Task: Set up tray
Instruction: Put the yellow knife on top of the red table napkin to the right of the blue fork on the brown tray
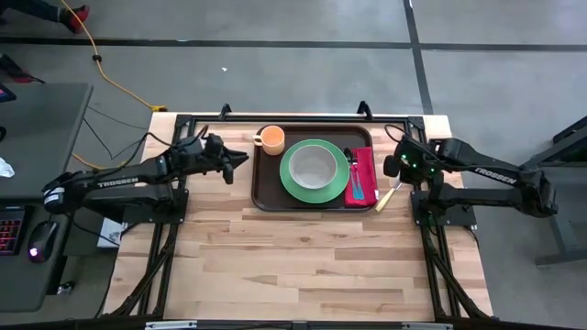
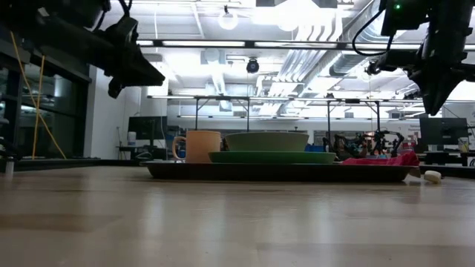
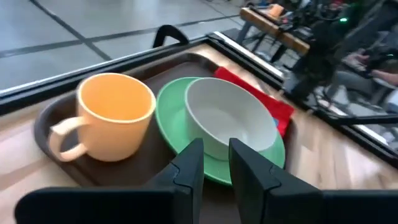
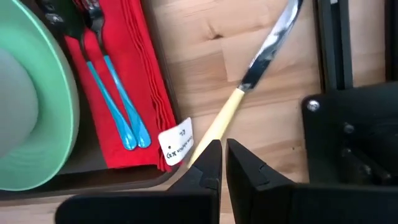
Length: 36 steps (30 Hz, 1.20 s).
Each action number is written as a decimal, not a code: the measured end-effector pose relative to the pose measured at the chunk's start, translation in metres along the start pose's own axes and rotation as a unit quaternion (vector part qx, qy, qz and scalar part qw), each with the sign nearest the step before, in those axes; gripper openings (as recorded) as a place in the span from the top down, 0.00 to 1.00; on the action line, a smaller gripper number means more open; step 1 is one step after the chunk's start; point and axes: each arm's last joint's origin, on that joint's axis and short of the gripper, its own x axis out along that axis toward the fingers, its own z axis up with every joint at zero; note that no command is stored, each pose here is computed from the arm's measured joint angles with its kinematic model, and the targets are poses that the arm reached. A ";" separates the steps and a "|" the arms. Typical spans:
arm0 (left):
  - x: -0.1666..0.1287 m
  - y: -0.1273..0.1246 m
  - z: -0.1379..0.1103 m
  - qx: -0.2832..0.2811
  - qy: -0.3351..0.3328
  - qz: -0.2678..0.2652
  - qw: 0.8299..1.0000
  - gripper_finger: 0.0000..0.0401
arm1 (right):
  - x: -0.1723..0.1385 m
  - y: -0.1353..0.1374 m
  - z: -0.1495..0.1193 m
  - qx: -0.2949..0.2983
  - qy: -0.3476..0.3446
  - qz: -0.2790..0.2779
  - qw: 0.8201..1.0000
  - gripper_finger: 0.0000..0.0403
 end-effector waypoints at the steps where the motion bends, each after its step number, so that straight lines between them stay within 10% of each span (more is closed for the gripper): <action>1: 0.000 0.000 -0.002 -0.001 0.000 -0.010 1.000 0.74 | 0.000 0.000 -0.001 0.003 0.002 -0.005 1.000 1.00; 25: 0.003 0.012 -0.042 -0.051 0.017 -0.091 0.994 0.74 | 0.035 0.026 -0.025 0.009 0.010 -0.146 0.989 1.00; 36: 0.002 0.012 -0.045 -0.049 0.035 -0.102 0.993 0.74 | 0.045 0.032 -0.025 0.048 -0.004 -0.174 0.984 0.74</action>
